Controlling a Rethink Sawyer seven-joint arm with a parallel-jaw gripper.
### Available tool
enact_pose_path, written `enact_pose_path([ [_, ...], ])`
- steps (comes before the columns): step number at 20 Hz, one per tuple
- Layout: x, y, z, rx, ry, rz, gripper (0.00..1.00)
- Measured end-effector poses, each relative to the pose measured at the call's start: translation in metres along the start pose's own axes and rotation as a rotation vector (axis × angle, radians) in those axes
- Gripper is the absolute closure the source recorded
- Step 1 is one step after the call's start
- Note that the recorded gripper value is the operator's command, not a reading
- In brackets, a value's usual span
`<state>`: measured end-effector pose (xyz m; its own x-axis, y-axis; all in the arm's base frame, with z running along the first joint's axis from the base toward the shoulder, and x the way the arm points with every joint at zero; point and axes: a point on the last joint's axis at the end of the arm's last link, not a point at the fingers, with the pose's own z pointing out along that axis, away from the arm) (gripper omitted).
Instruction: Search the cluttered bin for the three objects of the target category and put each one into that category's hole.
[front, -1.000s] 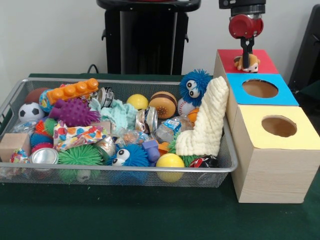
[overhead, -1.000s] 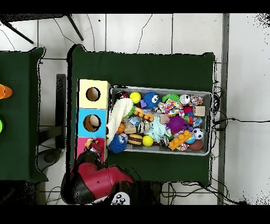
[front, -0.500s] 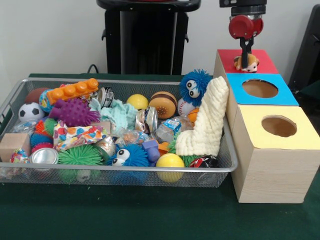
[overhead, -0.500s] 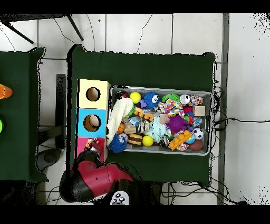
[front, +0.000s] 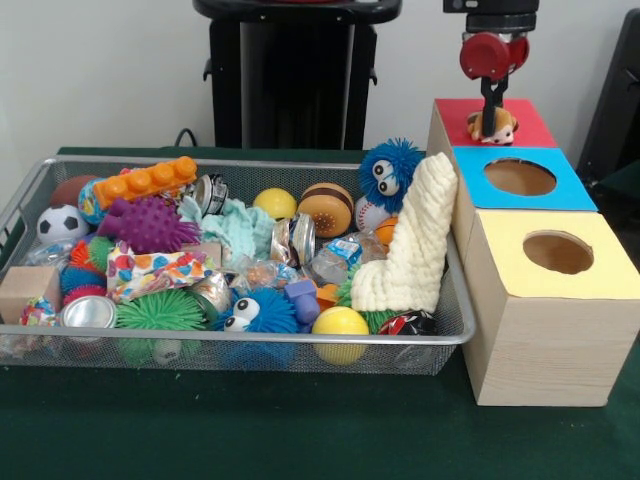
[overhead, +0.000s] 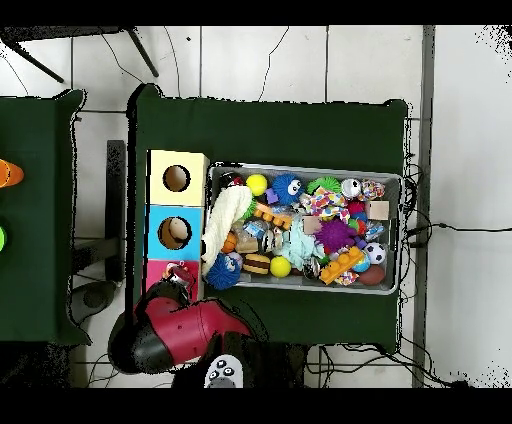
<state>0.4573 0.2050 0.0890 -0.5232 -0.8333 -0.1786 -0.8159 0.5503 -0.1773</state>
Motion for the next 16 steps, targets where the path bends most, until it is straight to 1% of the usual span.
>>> enact_pose_path([
  [4, -0.0019, -0.0029, 0.0004, -0.023, 0.019, 0.003, 1.00],
  [7, -0.0031, -0.0040, 0.0005, -0.032, 0.027, 0.002, 1.00],
  [12, -0.0064, -0.0073, 0.0007, -0.055, 0.056, 0.000, 1.00],
  [16, -0.0057, -0.0086, 0.0008, -0.066, 0.065, 0.004, 1.00],
])
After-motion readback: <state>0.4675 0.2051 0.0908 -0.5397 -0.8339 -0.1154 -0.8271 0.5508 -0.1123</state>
